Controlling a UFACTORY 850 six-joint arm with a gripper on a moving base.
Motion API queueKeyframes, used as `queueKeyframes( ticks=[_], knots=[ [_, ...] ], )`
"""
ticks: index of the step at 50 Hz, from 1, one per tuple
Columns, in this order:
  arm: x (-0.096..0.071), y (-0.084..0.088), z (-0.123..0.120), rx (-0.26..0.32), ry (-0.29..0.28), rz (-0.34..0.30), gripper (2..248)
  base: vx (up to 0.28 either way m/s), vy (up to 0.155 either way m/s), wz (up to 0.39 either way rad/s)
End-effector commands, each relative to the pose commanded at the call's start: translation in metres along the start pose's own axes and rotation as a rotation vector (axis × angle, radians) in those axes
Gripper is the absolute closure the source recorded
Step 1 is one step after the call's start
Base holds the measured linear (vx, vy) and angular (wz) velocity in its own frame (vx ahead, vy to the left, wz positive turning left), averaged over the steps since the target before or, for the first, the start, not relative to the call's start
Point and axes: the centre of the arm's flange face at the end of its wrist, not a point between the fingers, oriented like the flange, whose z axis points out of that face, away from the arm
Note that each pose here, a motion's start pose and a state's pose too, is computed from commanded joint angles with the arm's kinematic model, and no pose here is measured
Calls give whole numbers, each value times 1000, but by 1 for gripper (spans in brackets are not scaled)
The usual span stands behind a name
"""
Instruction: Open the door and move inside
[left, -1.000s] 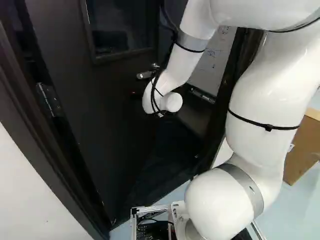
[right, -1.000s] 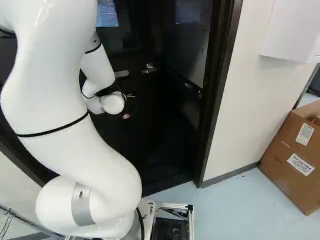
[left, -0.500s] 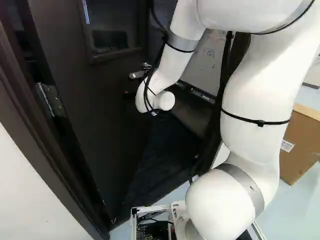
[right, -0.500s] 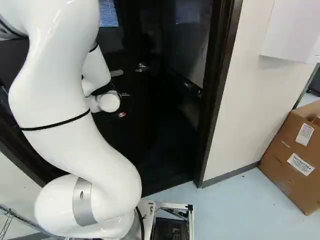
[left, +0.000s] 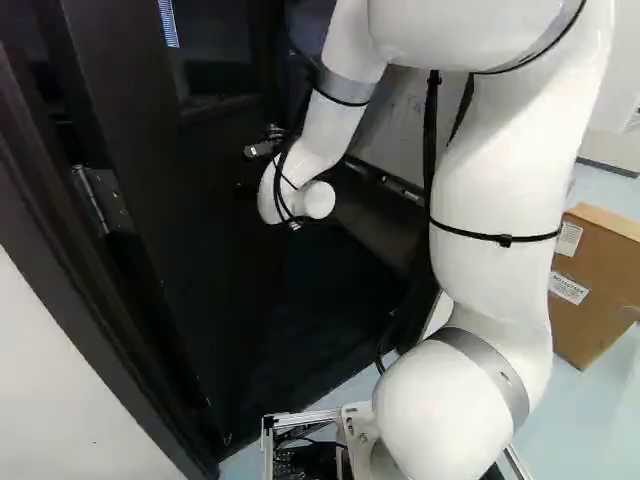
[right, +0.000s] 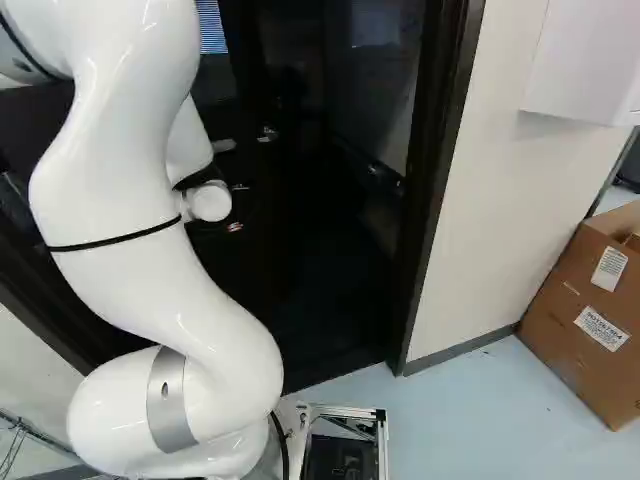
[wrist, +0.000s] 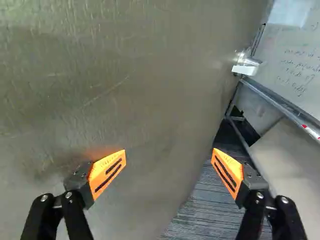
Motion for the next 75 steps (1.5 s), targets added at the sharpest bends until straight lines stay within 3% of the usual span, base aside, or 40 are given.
queueKeyframes(
  ticks=[75],
  knots=[
    [15, -93, 72, 165, 45, -41, 3, 0, 0, 0]
  ],
)
